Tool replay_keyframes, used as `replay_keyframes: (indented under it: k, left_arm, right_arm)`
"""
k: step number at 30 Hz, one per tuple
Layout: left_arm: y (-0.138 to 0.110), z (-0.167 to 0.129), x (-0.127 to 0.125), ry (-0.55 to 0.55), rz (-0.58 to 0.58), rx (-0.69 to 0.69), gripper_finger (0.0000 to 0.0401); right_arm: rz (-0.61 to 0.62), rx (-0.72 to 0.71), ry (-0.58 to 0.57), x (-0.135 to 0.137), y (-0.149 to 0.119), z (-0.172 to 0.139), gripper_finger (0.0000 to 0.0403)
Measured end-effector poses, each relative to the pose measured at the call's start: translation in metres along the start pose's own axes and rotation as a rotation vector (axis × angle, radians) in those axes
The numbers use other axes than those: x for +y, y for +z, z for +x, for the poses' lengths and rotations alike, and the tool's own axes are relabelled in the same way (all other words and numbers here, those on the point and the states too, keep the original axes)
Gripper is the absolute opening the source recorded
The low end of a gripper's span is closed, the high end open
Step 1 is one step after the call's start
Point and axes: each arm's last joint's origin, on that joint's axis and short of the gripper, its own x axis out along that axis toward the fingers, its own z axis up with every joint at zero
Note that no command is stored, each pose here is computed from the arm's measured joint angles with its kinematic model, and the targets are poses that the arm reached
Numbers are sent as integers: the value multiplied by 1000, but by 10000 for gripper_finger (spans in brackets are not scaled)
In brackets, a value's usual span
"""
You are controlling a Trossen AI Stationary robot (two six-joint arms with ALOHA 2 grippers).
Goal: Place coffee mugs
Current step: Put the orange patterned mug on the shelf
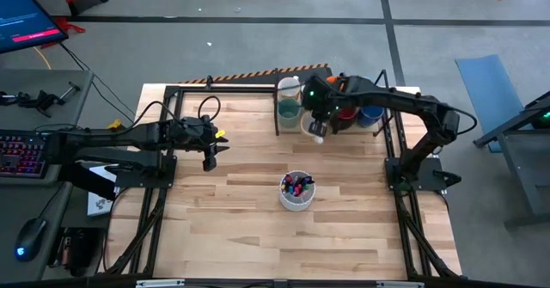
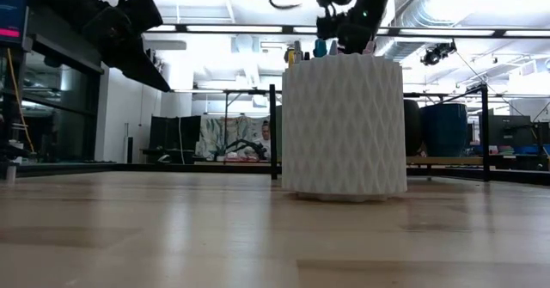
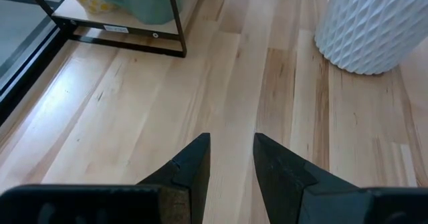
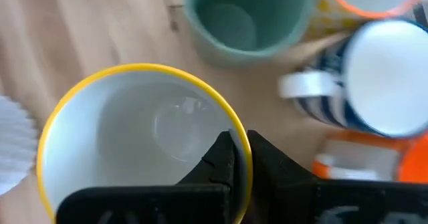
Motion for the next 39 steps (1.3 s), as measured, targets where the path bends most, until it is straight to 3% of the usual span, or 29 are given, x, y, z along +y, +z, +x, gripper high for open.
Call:
replay_keyframes:
  k: [9,21,39]
  left_arm:
    - [0,0,0,0,1,0,104]
    - [0,0,0,0,1,1,104]
    - [0,0,0,0,-15,1,104]
  right_arm:
    - [66,47,-19,-38,-11,7,0]
    - [72,25,18,-39,-17,24,0]
    - [60,-26,-32,-46,-18,35,0]
